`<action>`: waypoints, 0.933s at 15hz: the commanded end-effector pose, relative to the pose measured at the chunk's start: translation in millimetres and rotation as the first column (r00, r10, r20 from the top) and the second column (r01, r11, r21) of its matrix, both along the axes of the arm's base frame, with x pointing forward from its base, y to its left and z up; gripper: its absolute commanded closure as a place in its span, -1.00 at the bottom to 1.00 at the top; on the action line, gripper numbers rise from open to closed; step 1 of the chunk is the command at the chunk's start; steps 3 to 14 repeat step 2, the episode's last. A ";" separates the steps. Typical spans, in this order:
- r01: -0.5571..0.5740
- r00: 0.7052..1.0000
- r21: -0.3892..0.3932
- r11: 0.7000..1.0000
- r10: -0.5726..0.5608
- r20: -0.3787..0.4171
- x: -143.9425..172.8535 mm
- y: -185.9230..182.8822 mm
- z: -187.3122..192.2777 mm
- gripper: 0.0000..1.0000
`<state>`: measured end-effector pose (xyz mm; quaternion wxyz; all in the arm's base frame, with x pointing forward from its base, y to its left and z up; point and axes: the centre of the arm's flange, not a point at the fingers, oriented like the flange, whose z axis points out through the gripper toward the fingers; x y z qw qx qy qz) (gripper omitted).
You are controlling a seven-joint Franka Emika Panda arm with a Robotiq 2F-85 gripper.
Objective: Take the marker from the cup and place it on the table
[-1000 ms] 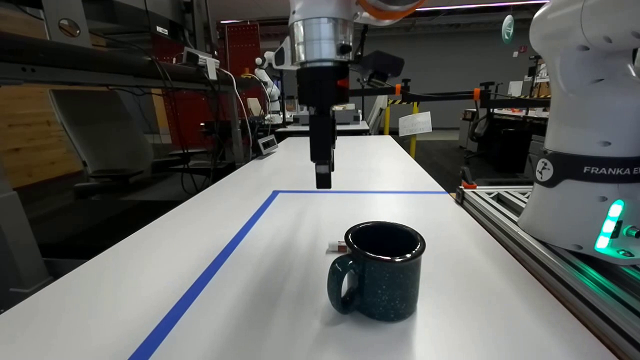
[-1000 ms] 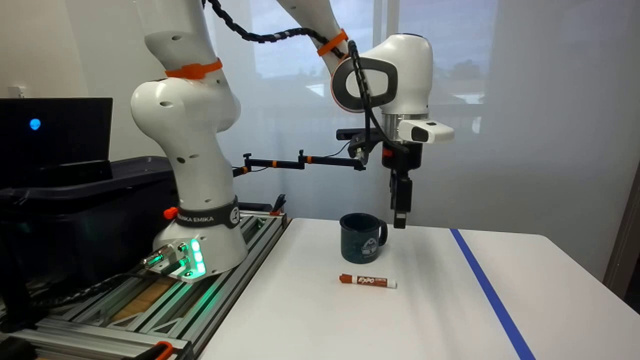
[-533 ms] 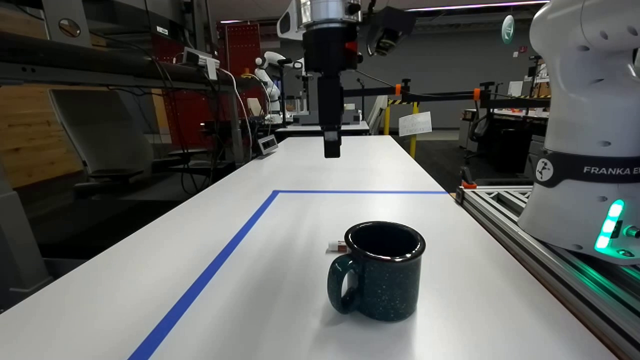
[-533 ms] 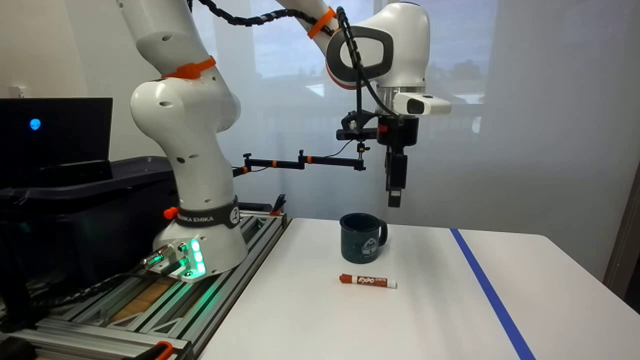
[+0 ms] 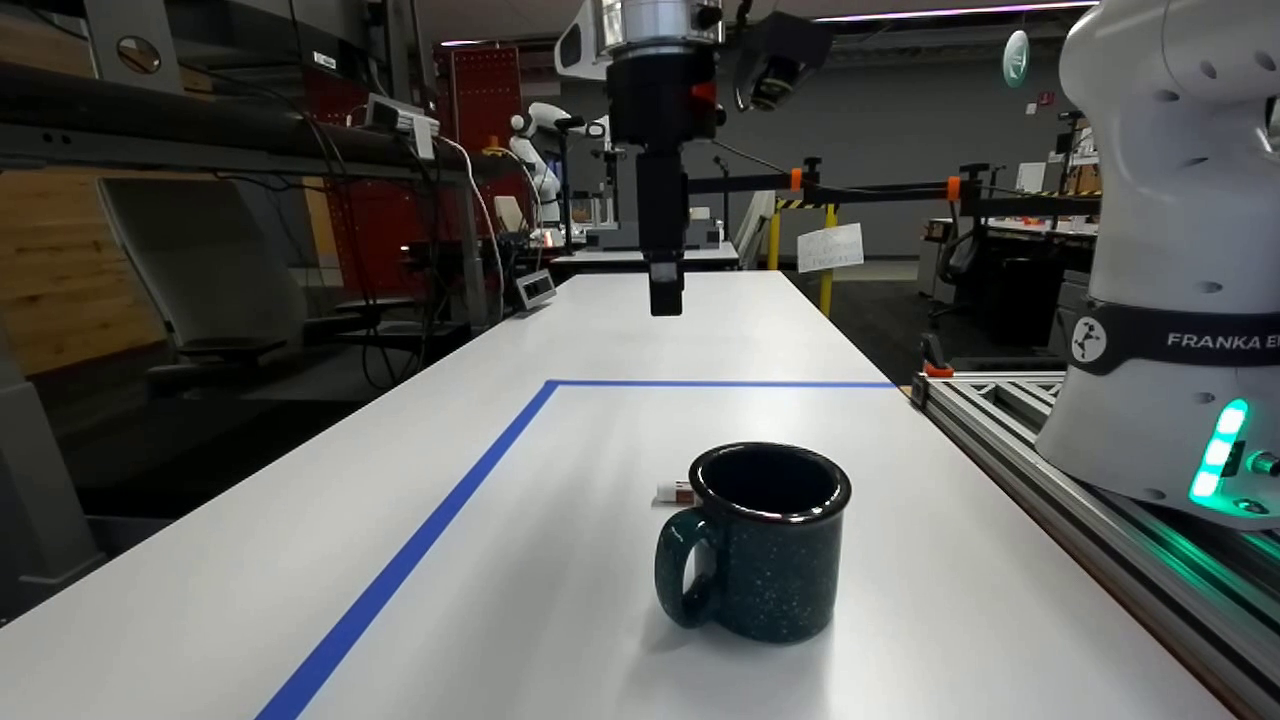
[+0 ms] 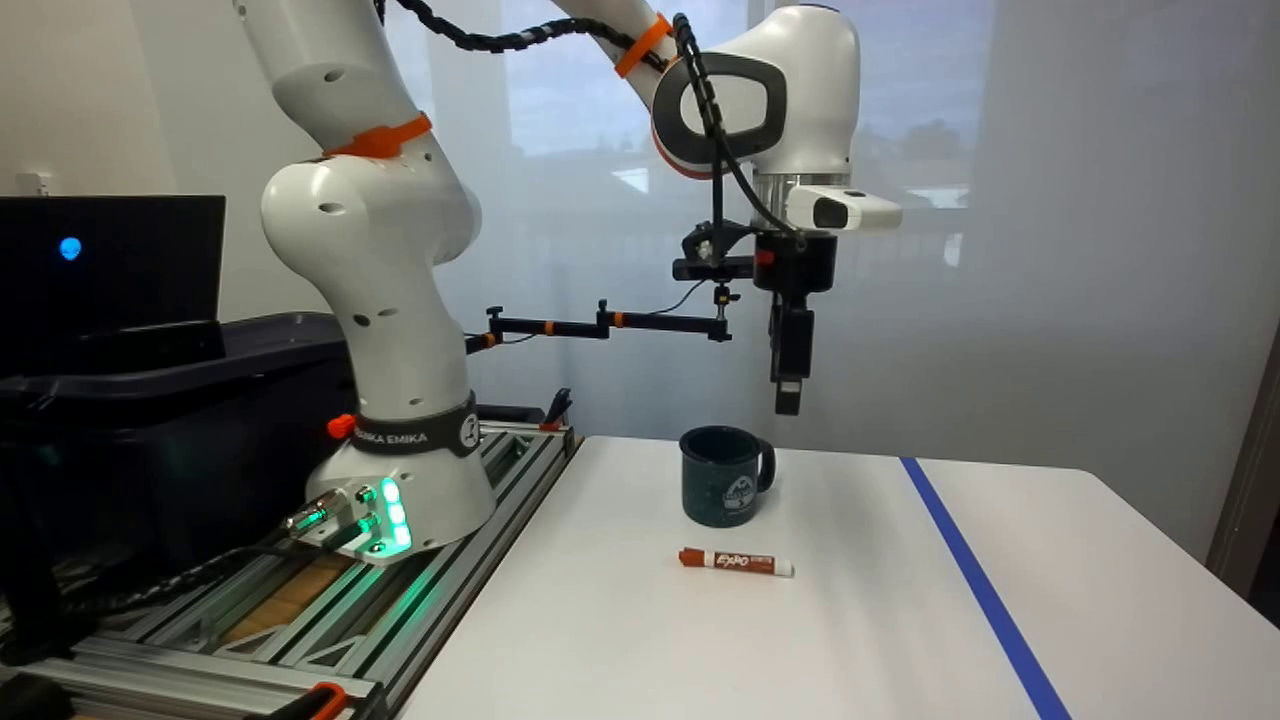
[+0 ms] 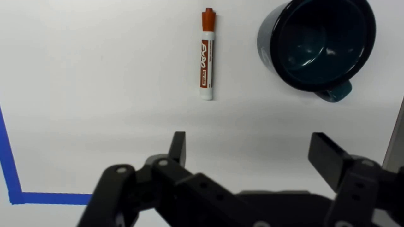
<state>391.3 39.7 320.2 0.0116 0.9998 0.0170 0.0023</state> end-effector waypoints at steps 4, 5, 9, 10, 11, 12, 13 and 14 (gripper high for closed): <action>0.000 1.000 0.000 1.000 0.000 -0.001 -0.1 0.0 -0.1 -1.00; 0.000 1.000 0.000 1.000 0.000 -0.001 -0.1 0.0 -0.1 -1.00; 0.000 1.000 0.000 1.000 0.000 -0.001 -0.1 0.0 -0.1 -1.00; 0.000 1.000 0.000 1.000 0.000 -0.001 -0.1 0.0 -0.1 -1.00; 0.000 1.000 0.000 1.000 0.000 -0.001 -0.1 0.0 -0.1 -1.00; 0.000 1.000 0.000 1.000 0.000 -0.001 -0.1 0.0 -0.1 -1.00; 0.000 1.000 0.000 1.000 0.000 -0.001 -0.1 0.0 -0.1 -1.00; 0.000 1.000 0.000 1.000 0.000 -0.001 -0.1 0.0 -0.1 -1.00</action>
